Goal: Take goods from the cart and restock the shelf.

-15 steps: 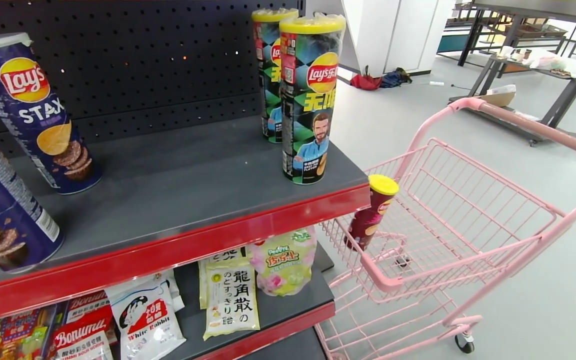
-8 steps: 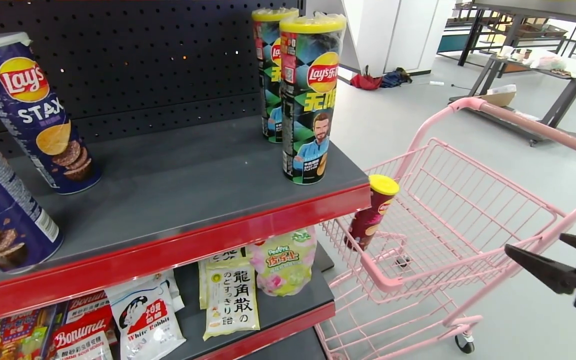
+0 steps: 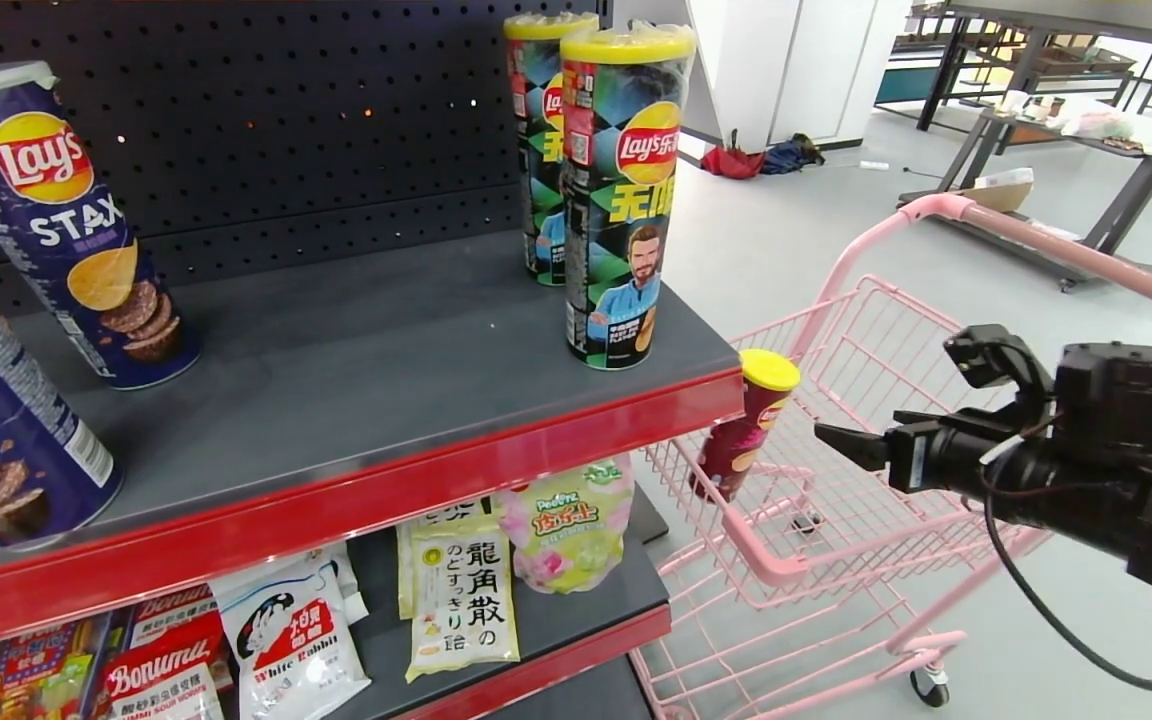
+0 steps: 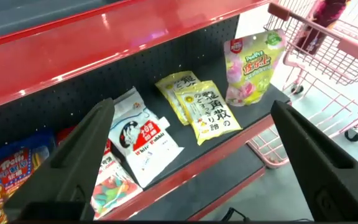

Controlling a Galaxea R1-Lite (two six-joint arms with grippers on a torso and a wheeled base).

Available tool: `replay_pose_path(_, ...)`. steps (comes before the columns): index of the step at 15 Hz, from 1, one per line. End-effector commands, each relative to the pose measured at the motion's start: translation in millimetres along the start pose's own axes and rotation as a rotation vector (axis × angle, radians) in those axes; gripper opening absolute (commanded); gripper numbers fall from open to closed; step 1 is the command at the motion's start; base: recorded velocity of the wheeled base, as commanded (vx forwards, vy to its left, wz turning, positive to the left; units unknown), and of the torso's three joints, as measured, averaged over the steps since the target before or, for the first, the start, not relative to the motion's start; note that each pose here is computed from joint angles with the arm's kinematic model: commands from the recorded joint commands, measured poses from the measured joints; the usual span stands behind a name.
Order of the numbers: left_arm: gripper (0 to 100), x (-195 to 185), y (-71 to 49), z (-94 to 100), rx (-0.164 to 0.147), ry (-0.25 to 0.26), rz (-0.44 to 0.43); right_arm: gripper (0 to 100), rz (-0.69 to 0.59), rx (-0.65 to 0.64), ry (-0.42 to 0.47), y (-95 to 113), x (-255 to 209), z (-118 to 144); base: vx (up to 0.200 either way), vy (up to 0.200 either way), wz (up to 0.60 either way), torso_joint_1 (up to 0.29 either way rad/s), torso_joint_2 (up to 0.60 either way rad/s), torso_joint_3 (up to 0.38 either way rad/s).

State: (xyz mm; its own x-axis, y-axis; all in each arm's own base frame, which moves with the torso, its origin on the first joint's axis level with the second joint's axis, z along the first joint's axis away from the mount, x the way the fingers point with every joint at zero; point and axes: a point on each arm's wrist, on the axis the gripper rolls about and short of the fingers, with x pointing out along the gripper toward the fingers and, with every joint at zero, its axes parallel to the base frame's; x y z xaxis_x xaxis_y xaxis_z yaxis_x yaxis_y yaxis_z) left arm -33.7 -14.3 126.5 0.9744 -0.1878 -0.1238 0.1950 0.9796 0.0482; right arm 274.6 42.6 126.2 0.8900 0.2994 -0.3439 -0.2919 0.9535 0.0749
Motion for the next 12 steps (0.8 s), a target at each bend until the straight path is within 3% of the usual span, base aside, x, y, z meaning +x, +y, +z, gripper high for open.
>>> replay_pose_path(1,100,1,0.4,1.4,-0.002,0.005,0.003,100,0.030,0.011,0.062,-4,38,-13,0.000,0.000,0.00,0.000,0.00,0.000)
replay_pose_path(6,100,-1,-0.5,-3.2,-0.010,0.027,0.007,100,0.081,-0.004,0.028,4,59,-5,0.000,0.000,0.00,0.000,0.00,0.000)
replay_pose_path(12,100,-2,-0.8,-9.5,-0.015,0.065,0.041,100,0.097,0.007,0.000,5,105,-15,0.000,0.000,0.00,0.000,0.00,0.000)
